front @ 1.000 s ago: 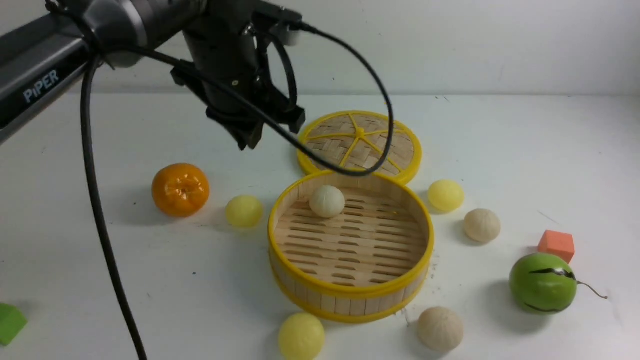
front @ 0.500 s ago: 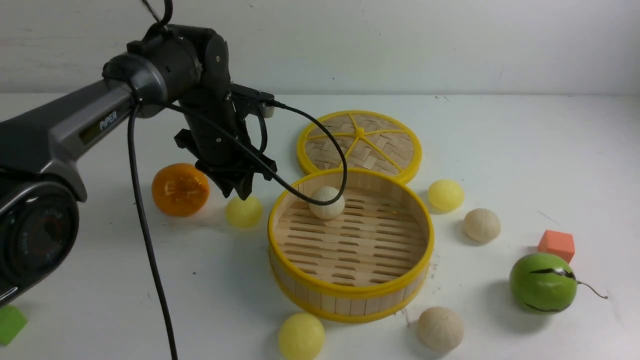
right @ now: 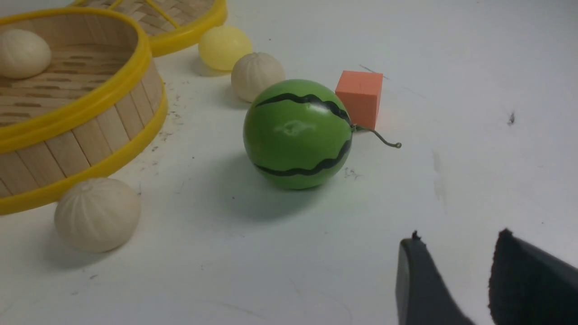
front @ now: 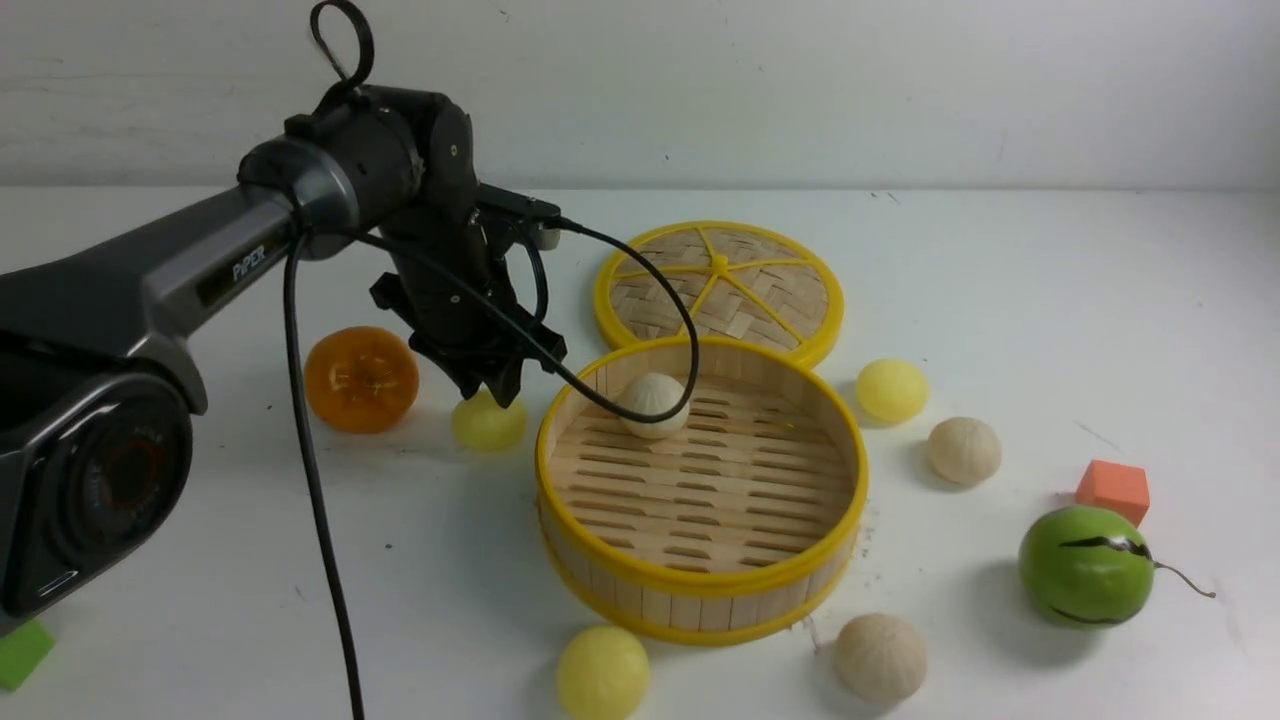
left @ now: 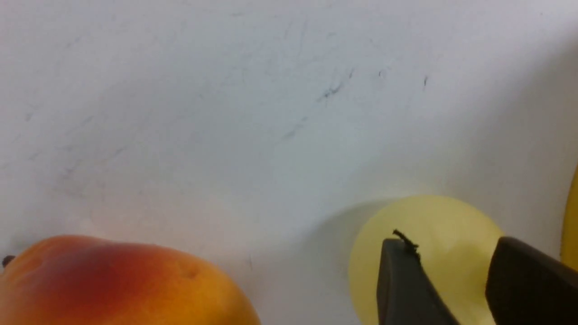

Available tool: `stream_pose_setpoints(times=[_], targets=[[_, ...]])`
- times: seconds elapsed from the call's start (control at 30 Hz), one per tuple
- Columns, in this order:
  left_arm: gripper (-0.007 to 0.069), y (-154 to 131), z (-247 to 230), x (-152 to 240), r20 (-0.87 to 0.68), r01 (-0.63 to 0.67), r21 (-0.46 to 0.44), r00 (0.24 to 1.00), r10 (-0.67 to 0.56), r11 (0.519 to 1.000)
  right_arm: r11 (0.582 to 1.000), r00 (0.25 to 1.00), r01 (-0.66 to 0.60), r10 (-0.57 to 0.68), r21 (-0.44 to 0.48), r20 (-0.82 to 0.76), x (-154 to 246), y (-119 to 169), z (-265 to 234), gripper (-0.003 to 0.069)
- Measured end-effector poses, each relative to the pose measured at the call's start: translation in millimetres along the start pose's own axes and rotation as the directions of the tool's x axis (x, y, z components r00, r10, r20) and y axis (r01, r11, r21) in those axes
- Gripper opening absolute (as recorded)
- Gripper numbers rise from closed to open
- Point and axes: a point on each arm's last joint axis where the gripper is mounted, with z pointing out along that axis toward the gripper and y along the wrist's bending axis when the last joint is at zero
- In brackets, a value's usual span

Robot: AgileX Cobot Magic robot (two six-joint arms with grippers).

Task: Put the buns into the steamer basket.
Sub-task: Use the left arm to grab a steamed stuffed bun, then use the left arm to put the steamed stuffed bun into the steamer

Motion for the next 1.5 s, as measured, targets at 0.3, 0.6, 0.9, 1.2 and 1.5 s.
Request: stream_pose_setpoints(times=[0.3, 0.6, 0.9, 1.2, 1.5], targets=[[0.0248, 0, 3, 2, -0.026, 0.0, 0.004, 1.0, 0.0, 1.0, 1.0, 1.0, 0.0, 0.0, 0.0, 0.0, 0, 0, 0, 0.0241], [0.0034, -1, 2, 6, -0.072, 0.022, 0.009, 0.997, -0.021, 1.0, 1.0, 1.0, 0.0, 0.0, 0.0, 0.0, 0, 0, 0, 0.0241], [-0.0013, -3, -47, 5, -0.048, 0.042, -0.024, 0.998, -0.043, 0.999, 1.0, 1.0, 0.0, 0.0, 0.0, 0.0, 0, 0, 0, 0.0241], [-0.0013, -112, -143, 13, 0.104, -0.147, 0.001, 0.984, 0.146, 0.989, 1.0, 1.0, 0.0, 0.0, 0.0, 0.0, 0, 0, 0, 0.0241], [-0.0013, -151, -92, 19, -0.018, -0.266, -0.028, 0.964, 0.265, 0.964, 1.0, 1.0, 0.0, 0.0, 0.0, 0.0, 0, 0, 0, 0.0241]])
